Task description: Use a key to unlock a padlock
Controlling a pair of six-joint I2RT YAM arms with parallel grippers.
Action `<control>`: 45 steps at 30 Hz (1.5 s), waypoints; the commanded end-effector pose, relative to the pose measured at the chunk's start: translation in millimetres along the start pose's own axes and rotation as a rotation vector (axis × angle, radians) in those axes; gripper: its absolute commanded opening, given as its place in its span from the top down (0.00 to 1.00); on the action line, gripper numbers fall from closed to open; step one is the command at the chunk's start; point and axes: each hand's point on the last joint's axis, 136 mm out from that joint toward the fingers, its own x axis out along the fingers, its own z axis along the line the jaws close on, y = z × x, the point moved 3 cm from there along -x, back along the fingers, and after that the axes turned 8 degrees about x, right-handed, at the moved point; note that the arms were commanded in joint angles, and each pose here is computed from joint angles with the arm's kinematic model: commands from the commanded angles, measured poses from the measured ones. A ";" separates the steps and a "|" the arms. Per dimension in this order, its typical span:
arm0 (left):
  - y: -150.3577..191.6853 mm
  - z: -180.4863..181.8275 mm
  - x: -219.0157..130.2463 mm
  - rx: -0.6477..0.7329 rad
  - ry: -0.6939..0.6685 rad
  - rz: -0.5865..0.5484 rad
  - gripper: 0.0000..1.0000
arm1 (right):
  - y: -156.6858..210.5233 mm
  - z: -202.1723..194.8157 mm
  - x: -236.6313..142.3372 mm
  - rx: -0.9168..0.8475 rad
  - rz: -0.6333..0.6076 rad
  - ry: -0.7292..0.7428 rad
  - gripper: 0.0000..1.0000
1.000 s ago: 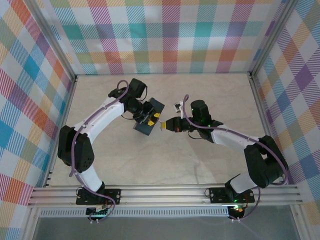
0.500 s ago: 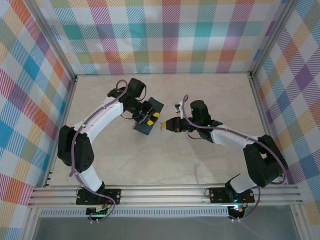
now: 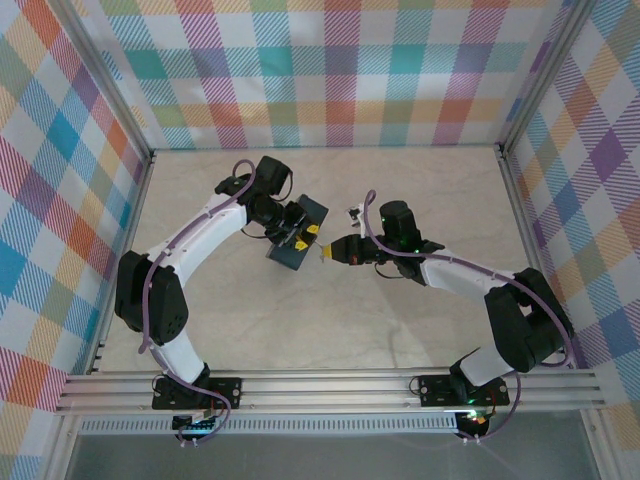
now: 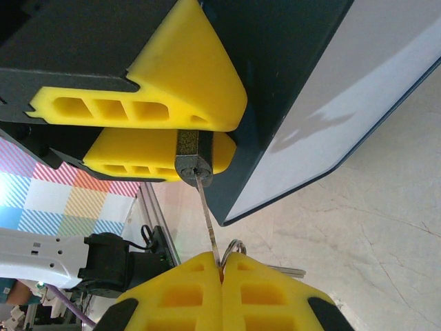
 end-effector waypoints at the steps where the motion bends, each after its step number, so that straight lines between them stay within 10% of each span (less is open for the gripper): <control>1: 9.4 -15.6 -18.6 0.035 0.075 -0.005 0.92 | -10.4 14.5 3.4 -0.042 -0.013 -0.042 0.98; 45: 23.4 -15.4 -5.0 0.005 0.066 0.064 0.93 | -17.2 59.1 13.0 -0.281 -0.055 -0.080 0.98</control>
